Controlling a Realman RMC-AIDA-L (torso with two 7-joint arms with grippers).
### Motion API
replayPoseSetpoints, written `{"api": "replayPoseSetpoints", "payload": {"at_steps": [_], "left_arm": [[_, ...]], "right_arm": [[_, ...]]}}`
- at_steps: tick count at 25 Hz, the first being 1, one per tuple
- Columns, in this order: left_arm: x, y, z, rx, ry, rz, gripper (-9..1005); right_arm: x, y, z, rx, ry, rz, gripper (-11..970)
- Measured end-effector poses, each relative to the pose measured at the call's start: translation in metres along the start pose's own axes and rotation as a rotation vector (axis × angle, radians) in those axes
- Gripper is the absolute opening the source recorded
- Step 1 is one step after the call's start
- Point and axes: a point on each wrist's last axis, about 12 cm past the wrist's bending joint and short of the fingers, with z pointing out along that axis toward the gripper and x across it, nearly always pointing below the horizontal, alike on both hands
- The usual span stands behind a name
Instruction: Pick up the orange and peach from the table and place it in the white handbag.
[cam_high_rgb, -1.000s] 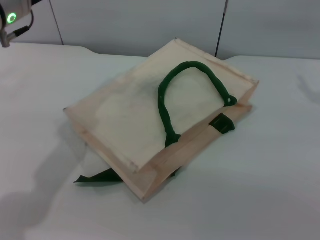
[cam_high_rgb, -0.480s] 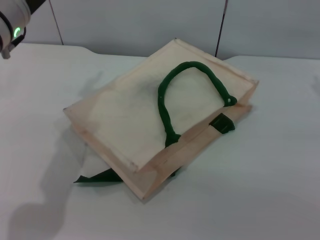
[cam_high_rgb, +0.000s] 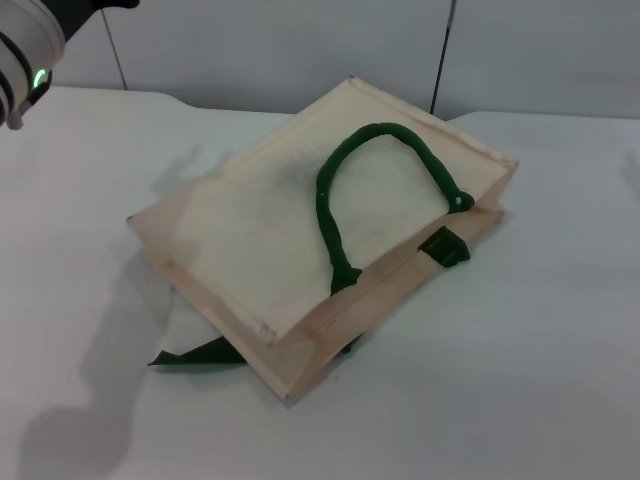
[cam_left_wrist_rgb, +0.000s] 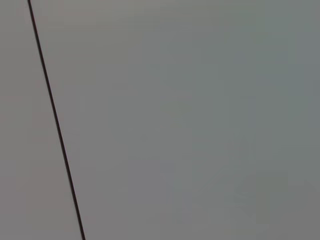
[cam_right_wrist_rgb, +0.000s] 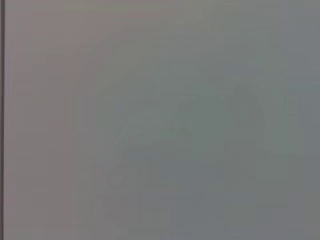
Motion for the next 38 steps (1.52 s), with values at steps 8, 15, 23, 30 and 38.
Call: {"api": "replayPoseSetpoints", "payload": {"at_steps": [8, 15, 23, 30, 38], "left_arm": [[0.0029, -0.0005, 0.0004, 0.001, 0.009, 0.006, 427], [0.0033, -0.0011, 0.0008, 0.001, 0.01, 0.011, 427], [0.0035, -0.0009, 0.0008, 0.0, 0.01, 0.011, 428], [0.0031, -0.001, 0.001, -0.001, 0.009, 0.009, 428], [0.0019, -0.0011, 0.0018, 0.001, 0.006, 0.012, 427]], "right_arm": [[-0.0007, -0.0003, 0.0006, 0.0, -0.001, -0.002, 861], [-0.0007, -0.0003, 0.0014, -0.001, 0.0, -0.004, 861], [-0.0009, 0.0006, 0.0025, -0.003, 0.001, -0.005, 861], [-0.0013, 0.0005, 0.0032, -0.002, 0.001, -0.005, 861], [-0.0008, 0.0003, 0.0035, -0.001, 0.003, -0.004, 861]]}}
